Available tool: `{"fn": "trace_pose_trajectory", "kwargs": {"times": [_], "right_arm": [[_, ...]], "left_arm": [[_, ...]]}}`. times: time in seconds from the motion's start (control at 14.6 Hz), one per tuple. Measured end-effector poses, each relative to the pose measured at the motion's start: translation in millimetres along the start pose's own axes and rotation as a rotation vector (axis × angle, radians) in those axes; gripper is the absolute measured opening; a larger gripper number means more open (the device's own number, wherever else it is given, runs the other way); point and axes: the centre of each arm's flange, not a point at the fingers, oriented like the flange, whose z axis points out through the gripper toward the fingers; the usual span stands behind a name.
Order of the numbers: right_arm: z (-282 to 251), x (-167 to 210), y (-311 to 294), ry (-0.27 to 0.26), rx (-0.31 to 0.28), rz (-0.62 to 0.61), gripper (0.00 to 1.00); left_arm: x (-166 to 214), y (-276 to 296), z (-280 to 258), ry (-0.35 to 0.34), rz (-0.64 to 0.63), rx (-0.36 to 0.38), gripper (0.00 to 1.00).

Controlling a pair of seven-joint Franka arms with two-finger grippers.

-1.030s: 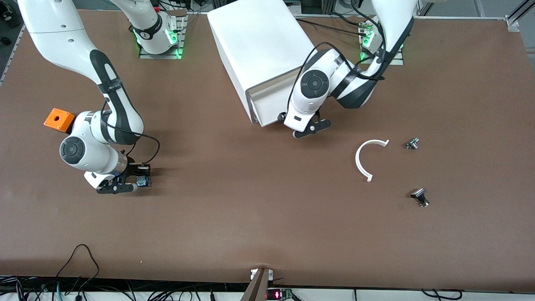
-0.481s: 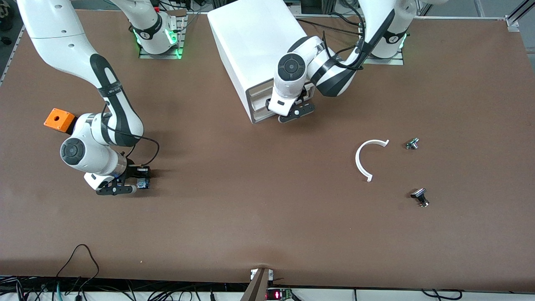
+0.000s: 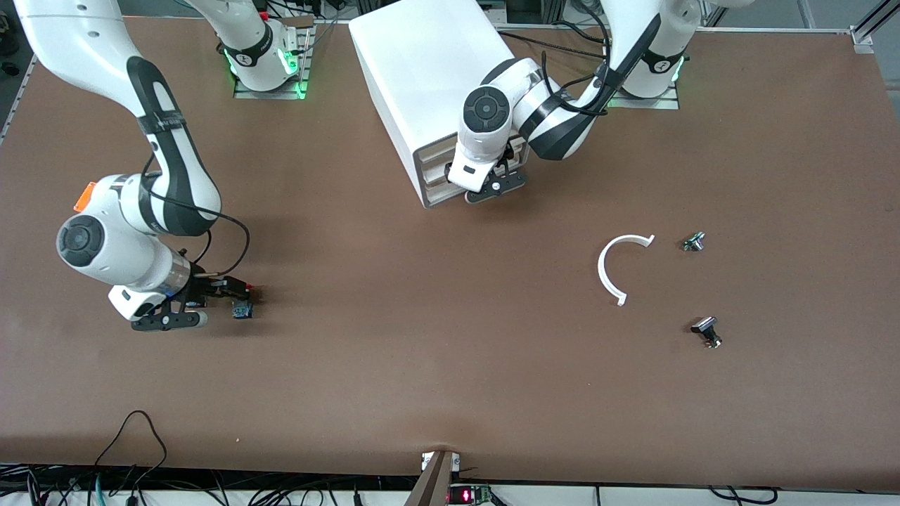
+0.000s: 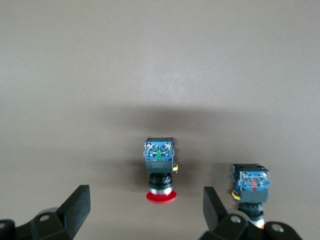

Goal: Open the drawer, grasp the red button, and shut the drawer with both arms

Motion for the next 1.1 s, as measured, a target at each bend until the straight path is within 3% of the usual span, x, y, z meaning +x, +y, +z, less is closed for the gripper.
{"fn": "trace_pose_trajectory", "kwargs": {"times": [0.62, 0.82, 1.1], "right_arm": [[-151.5, -20.2, -42.4, 0.069, -0.004, -0.049, 1.00], [-191.5, -33.3, -51.9, 0.048, -0.024, -0.025, 1.00], [-241.3, -41.3, -62.4, -0.002, -0.035, 0.019, 1.00]], "left_arm": [[-8.1, 1.9, 1.8, -0.004, 0.016, 0.003, 0.99], [1.0, -2.4, -4.0, -0.004, 0.033, 0.004, 0.99], [49.4, -23.5, -45.9, -0.008, 0.080, 0.000, 0.99]]}}
